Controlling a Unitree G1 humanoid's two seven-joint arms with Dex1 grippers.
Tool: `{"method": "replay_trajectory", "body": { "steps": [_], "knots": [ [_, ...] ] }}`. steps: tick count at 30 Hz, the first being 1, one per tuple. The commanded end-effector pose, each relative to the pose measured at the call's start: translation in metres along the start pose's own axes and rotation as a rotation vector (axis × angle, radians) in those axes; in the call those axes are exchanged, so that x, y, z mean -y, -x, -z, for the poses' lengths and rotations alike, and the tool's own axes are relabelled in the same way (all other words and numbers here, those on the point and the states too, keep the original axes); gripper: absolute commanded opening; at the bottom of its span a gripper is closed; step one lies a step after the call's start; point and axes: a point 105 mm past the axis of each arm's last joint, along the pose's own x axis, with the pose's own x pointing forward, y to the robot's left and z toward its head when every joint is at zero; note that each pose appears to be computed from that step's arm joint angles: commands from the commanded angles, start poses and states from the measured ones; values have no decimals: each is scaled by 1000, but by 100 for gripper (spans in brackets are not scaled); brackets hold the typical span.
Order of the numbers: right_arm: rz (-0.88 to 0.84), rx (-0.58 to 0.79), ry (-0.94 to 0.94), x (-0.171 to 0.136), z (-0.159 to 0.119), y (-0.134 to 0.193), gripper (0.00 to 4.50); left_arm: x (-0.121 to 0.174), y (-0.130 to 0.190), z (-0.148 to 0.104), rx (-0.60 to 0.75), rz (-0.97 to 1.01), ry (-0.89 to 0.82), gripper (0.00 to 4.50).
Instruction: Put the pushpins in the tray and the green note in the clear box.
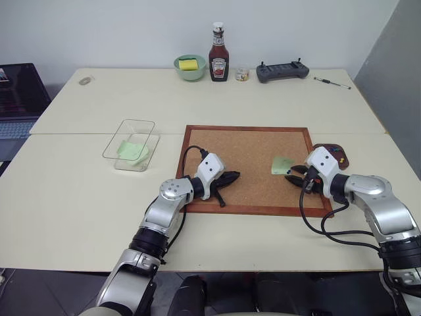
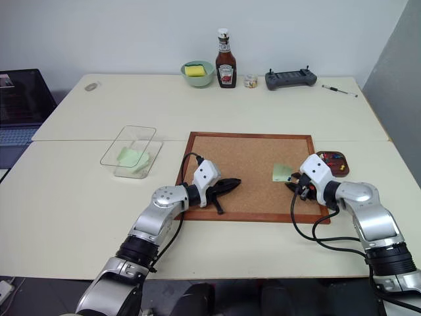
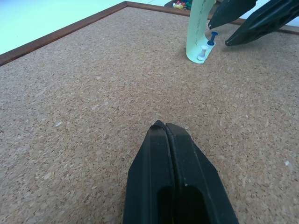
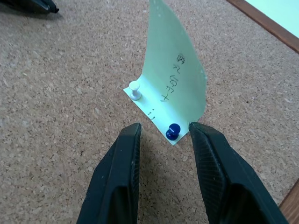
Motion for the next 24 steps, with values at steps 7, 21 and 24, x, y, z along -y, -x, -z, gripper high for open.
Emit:
{"method": "replay_trajectory", "body": {
  "steps": [7, 21, 24],
  "knots": [
    [36, 37, 23, 9, -12, -1, 132, 6, 1, 12, -37, 11, 12, 0],
    [34, 48, 21, 9, -15, 1, 2, 6, 2, 13, -41, 11, 12, 0],
    [34, 66, 23, 10, -19, 4, 2, 6, 2, 13, -42, 11, 11, 0]
  ]
}}
